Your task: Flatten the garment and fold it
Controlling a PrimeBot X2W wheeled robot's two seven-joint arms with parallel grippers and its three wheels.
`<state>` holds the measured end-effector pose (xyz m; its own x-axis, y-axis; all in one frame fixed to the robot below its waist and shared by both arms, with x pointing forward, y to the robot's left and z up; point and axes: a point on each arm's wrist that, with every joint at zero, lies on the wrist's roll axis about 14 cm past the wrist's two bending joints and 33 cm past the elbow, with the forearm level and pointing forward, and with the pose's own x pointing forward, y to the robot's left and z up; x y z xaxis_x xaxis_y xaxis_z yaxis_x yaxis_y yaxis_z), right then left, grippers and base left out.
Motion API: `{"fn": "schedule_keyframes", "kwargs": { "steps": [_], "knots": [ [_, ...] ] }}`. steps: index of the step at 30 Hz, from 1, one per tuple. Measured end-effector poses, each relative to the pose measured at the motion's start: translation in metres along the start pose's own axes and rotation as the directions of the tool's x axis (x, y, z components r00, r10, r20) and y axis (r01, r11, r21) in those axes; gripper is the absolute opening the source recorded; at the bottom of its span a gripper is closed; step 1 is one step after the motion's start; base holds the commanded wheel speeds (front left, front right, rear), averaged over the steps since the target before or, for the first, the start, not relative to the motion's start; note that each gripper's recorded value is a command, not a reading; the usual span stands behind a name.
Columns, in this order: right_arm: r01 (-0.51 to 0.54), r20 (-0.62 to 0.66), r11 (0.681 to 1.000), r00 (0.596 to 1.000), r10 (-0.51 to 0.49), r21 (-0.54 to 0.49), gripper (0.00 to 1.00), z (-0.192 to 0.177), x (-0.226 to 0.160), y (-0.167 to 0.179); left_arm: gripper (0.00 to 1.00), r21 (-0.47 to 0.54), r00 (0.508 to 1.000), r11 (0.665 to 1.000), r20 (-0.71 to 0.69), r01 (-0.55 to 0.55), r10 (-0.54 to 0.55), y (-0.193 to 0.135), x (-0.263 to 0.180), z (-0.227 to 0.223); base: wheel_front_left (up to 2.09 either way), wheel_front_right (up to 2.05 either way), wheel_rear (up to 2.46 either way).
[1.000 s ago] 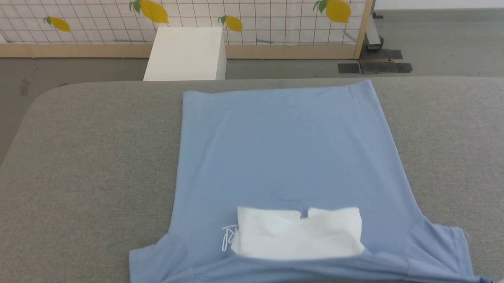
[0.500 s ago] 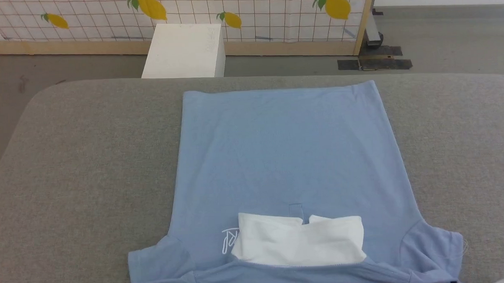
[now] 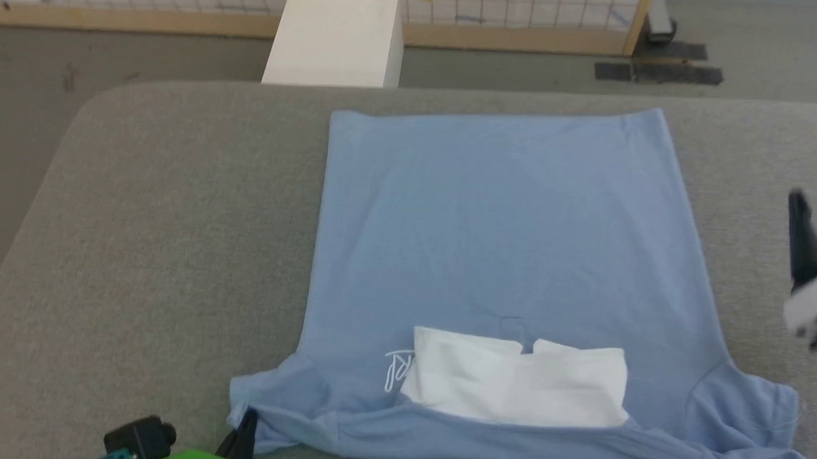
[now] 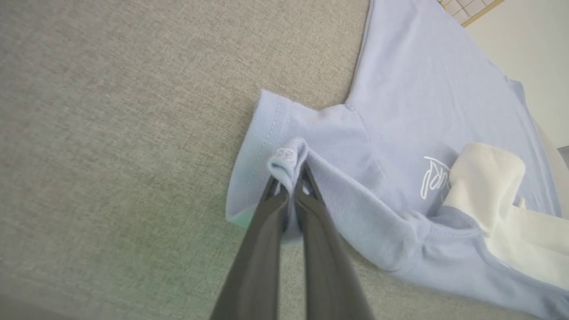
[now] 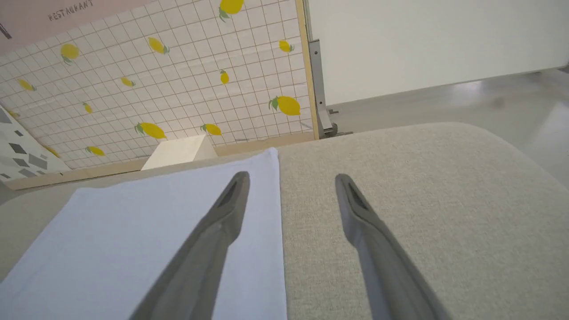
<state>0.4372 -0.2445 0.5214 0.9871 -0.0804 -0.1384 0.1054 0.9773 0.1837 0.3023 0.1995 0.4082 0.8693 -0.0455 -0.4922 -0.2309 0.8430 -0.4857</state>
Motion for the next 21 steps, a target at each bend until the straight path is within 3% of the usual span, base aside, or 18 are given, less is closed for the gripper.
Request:
{"fn": "schedule_keyframes", "kwargs": {
  "steps": [5,10,16,21],
  "knots": [
    [-0.034,0.044,0.999,0.998,0.035,-0.041,1.0,0.025,0.059,0.012,0.0,0.002,1.0,1.0,0.021,0.0,0.0,-0.004,0.012,0.007,0.0,0.0,0.0],
    [-0.047,-0.019,0.994,0.999,0.046,-0.101,1.0,0.029,0.122,0.019,0.0,-0.001,1.0,1.0,0.029,-0.002,0.002,-0.008,0.029,0.008,0.0,0.0,0.0],
    [-0.063,-0.204,0.985,0.979,0.029,-0.159,1.0,-0.005,0.181,0.026,0.0,-0.017,0.999,0.999,0.02,-0.029,0.03,-0.003,0.05,0.002,0.0,0.0,0.0],
    [-0.076,-0.425,0.982,0.905,-0.006,-0.176,1.0,-0.062,0.21,0.03,0.0,-0.026,0.998,0.998,0.006,-0.065,0.065,0.008,0.062,-0.007,0.0,0.0,0.0]
  ]
}}
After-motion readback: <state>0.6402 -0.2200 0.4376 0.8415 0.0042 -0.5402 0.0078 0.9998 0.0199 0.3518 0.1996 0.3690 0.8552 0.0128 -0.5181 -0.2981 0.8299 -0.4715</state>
